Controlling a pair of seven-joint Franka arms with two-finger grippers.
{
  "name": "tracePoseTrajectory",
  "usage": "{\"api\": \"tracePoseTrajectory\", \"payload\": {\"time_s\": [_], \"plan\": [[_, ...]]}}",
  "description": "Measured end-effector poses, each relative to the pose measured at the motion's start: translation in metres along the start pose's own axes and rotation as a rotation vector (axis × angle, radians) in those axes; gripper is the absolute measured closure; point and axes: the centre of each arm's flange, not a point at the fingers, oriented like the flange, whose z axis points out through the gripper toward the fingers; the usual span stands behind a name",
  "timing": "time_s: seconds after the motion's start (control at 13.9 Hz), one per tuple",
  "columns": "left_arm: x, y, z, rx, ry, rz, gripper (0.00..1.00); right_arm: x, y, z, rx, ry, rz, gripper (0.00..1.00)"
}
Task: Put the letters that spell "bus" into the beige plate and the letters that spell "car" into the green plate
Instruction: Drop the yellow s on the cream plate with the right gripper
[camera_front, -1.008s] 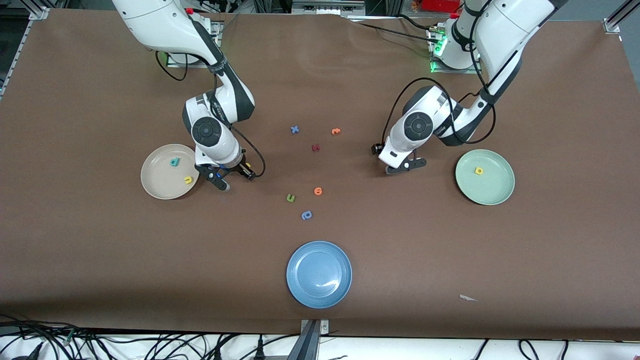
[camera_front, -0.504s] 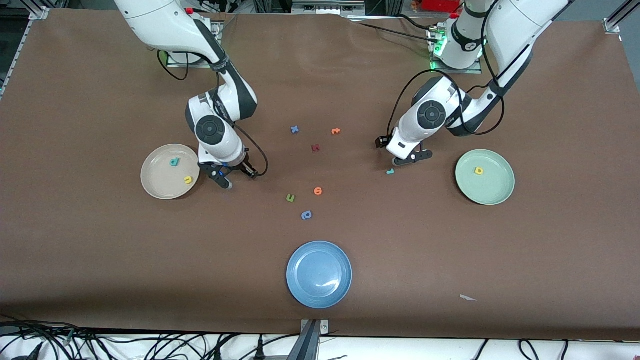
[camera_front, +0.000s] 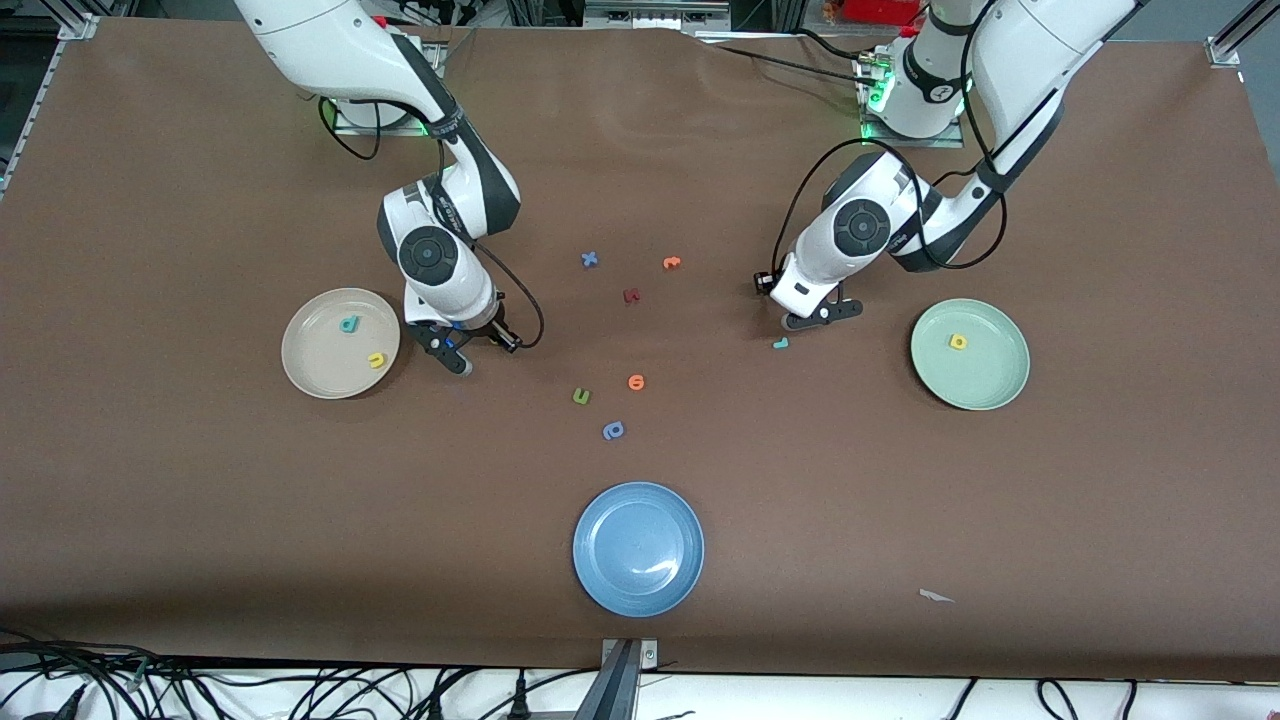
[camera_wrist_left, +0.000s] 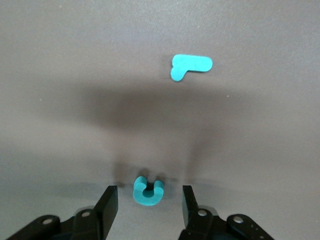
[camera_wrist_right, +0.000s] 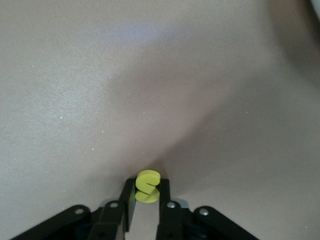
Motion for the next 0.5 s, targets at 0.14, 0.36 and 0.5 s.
{"api": "tracePoseTrajectory", "payload": {"time_s": [0.14, 0.36, 0.5], "plan": [[0.0, 0.0, 0.0, -0.005, 0.003, 0.0, 0.42, 0.0, 0.0, 0.0, 0.0, 0.001, -0.004, 0.78], [0.001, 0.0, 0.0, 0.003, 0.014, 0.018, 0.44, 0.022, 0.005, -0.02, -0.016, 0.013, -0.075, 0.78], [0.0, 0.0, 0.002, 0.005, 0.014, 0.022, 0.53, 0.072, 0.033, -0.047, -0.068, 0.013, -0.172, 0.78]]}}
